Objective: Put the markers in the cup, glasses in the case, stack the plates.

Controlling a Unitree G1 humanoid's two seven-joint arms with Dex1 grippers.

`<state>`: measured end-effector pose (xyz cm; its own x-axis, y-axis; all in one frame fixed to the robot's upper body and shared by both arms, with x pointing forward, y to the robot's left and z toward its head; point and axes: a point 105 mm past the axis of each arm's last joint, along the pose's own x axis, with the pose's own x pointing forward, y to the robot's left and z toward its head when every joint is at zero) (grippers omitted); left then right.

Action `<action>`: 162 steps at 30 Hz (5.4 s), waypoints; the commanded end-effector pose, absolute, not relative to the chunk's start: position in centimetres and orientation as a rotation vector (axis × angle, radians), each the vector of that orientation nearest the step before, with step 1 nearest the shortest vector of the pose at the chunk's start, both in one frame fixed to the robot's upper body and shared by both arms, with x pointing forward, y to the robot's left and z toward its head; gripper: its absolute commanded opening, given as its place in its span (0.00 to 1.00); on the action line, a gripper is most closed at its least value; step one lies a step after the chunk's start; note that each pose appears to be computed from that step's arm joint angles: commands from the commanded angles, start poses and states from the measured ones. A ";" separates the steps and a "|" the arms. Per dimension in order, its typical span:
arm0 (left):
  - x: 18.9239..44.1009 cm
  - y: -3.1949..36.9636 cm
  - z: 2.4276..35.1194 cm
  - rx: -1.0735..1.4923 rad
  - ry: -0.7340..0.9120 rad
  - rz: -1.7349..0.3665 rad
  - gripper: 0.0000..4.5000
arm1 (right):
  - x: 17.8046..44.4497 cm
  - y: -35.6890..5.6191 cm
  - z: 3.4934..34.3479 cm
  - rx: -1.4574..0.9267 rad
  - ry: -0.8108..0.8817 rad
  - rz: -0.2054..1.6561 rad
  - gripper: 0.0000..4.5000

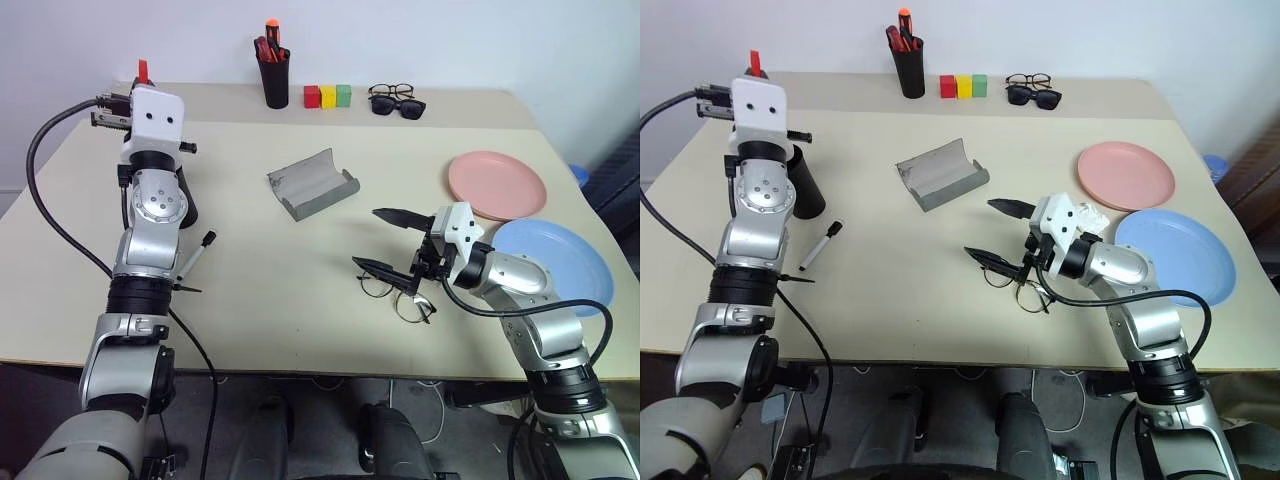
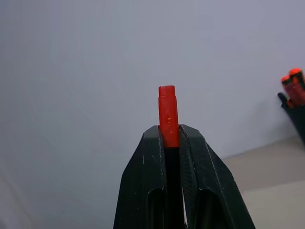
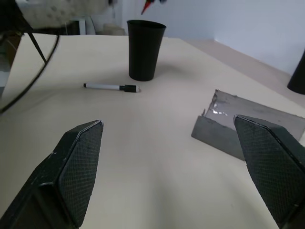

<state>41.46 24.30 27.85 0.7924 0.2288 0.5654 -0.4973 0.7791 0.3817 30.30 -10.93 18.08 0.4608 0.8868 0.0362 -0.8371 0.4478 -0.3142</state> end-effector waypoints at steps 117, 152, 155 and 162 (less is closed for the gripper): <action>41.9 11.9 24.0 0.314 -0.058 -0.474 0.68 | 28.1 -13.1 18.9 -0.221 -0.273 0.891 1.00; 43.6 3.8 15.0 0.630 0.423 -1.007 0.01 | 21.1 -19.5 16.6 -0.272 -0.089 0.621 1.00; 43.1 4.1 14.8 0.657 0.430 -1.058 0.01 | 21.3 -19.4 16.7 -0.273 -0.093 0.626 1.00; 41.1 7.0 14.4 0.774 0.436 -1.223 0.01 | 21.5 -19.0 16.5 -0.268 -0.093 0.654 1.00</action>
